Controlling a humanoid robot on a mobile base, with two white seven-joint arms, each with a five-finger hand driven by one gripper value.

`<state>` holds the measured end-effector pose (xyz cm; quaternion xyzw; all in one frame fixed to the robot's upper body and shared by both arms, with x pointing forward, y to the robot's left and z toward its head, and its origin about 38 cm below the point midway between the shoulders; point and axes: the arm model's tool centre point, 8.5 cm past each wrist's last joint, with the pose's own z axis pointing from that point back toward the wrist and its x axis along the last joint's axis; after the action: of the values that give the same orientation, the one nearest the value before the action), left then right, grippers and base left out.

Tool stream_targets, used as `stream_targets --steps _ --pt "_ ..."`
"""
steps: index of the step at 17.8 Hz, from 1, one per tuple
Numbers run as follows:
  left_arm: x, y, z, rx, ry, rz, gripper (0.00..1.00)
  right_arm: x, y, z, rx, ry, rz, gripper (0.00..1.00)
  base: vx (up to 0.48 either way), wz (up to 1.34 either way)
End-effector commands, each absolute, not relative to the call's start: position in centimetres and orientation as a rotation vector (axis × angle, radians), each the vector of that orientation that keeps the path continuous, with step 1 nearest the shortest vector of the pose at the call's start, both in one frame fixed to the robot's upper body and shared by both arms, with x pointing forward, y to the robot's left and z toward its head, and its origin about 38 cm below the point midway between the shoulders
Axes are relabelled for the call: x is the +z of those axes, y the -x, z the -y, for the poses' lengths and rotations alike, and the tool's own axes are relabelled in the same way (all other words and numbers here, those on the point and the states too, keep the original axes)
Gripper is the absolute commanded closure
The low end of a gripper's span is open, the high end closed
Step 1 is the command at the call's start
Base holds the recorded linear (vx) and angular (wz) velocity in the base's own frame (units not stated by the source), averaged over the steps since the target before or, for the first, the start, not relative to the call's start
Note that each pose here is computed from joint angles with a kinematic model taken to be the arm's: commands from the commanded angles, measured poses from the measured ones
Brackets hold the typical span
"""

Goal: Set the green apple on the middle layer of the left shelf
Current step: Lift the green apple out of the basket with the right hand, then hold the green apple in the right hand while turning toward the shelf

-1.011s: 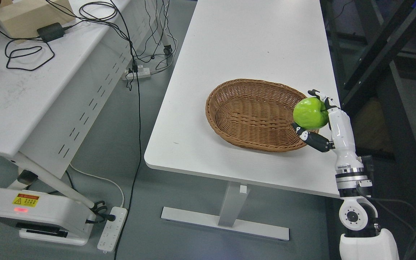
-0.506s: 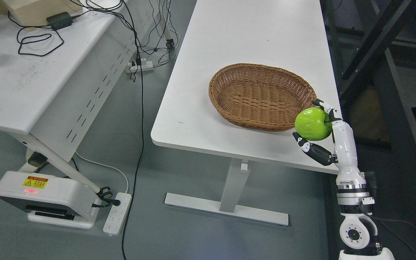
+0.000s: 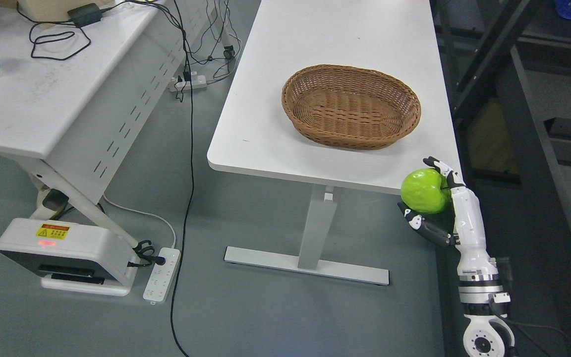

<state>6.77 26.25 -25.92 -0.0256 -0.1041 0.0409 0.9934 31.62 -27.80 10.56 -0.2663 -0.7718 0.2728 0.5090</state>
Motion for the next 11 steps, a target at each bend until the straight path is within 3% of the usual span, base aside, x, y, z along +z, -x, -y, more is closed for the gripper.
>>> stream_targets --steps 1,5,8,11 --pt "-25.8 -6.8 -27.4 0.082 0.034 0.209 0.0 10.3 -30.9 27.7 0.637 0.639 1.852 1.0 -0.138 -0.33" --pt "-25.8 -6.8 -27.4 0.082 0.034 0.209 0.0 9.9 -30.6 27.3 0.664 0.614 1.846 1.0 -0.132 -0.36" --pt "-25.8 -6.8 -27.4 0.081 0.034 0.211 0.0 8.7 -29.7 24.9 0.723 0.526 1.853 1.0 -0.155 -0.21" --pt "-25.8 -6.8 -27.4 0.082 0.034 0.209 0.0 8.2 -29.4 24.8 0.724 0.516 1.837 1.0 -0.19 -0.04"
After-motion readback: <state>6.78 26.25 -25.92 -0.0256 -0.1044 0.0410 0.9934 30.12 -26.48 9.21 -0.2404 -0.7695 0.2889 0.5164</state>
